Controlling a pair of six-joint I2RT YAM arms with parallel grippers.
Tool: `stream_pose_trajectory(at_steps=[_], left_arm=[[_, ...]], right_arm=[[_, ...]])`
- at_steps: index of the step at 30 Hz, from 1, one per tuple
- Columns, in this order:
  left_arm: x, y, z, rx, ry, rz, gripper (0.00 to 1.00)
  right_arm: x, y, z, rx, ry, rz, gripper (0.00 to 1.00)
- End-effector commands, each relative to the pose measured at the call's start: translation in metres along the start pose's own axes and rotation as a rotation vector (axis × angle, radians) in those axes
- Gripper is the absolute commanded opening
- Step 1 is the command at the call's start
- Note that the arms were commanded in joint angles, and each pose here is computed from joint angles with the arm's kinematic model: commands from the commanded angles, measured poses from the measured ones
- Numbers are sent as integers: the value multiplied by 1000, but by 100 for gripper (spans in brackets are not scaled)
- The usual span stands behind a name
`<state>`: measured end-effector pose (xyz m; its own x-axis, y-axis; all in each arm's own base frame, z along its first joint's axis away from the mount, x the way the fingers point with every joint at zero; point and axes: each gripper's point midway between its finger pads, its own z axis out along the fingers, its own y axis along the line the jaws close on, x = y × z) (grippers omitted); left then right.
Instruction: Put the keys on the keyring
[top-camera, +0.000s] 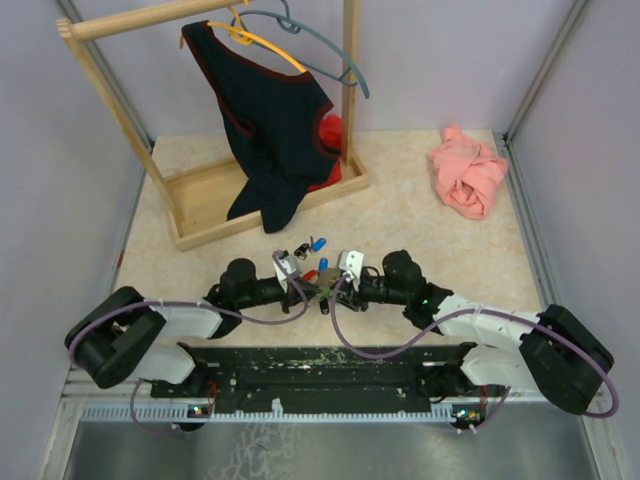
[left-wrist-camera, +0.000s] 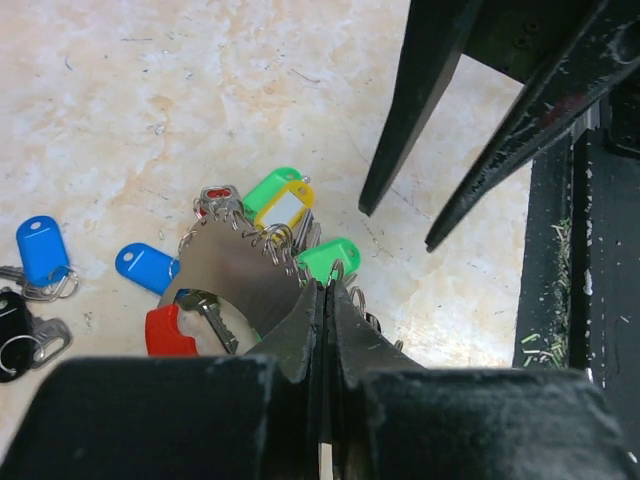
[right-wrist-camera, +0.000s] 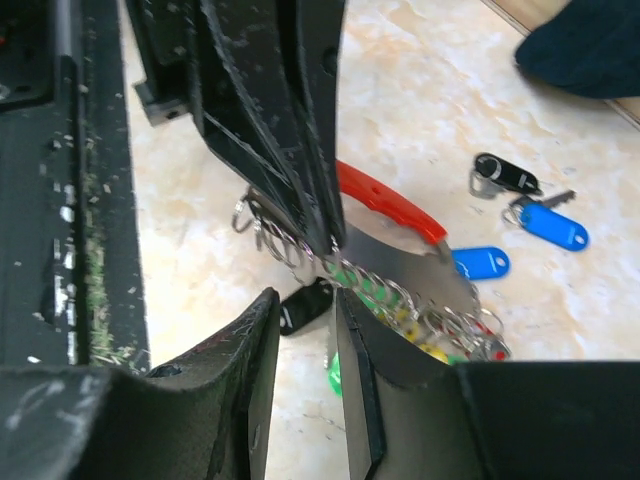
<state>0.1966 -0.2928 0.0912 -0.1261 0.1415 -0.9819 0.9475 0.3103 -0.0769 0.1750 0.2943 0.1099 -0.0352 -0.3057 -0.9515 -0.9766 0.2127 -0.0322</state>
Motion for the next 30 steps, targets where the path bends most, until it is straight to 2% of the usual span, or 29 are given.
stream_pose_trajectory(at_steps=[1, 8, 13, 22, 30], left_arm=[[-2, 2, -3, -11, 4, 65, 1], [2, 1, 4, -36, 52, 132, 1], [1, 7, 4, -86, 88, 203, 1], [-5, 1, 7, -138, 117, 335, 1], [-8, -6, 9, -129, 102, 342, 1]], right_arm=[[-10, -23, -4, 125, -32, -86, 30], [-9, -28, 0, 134, -45, -157, 30], [6, -26, 3, 112, 5, -151, 30], [-1, -21, 9, 67, -39, -195, 30], [5, -14, 17, 5, -26, -196, 29]])
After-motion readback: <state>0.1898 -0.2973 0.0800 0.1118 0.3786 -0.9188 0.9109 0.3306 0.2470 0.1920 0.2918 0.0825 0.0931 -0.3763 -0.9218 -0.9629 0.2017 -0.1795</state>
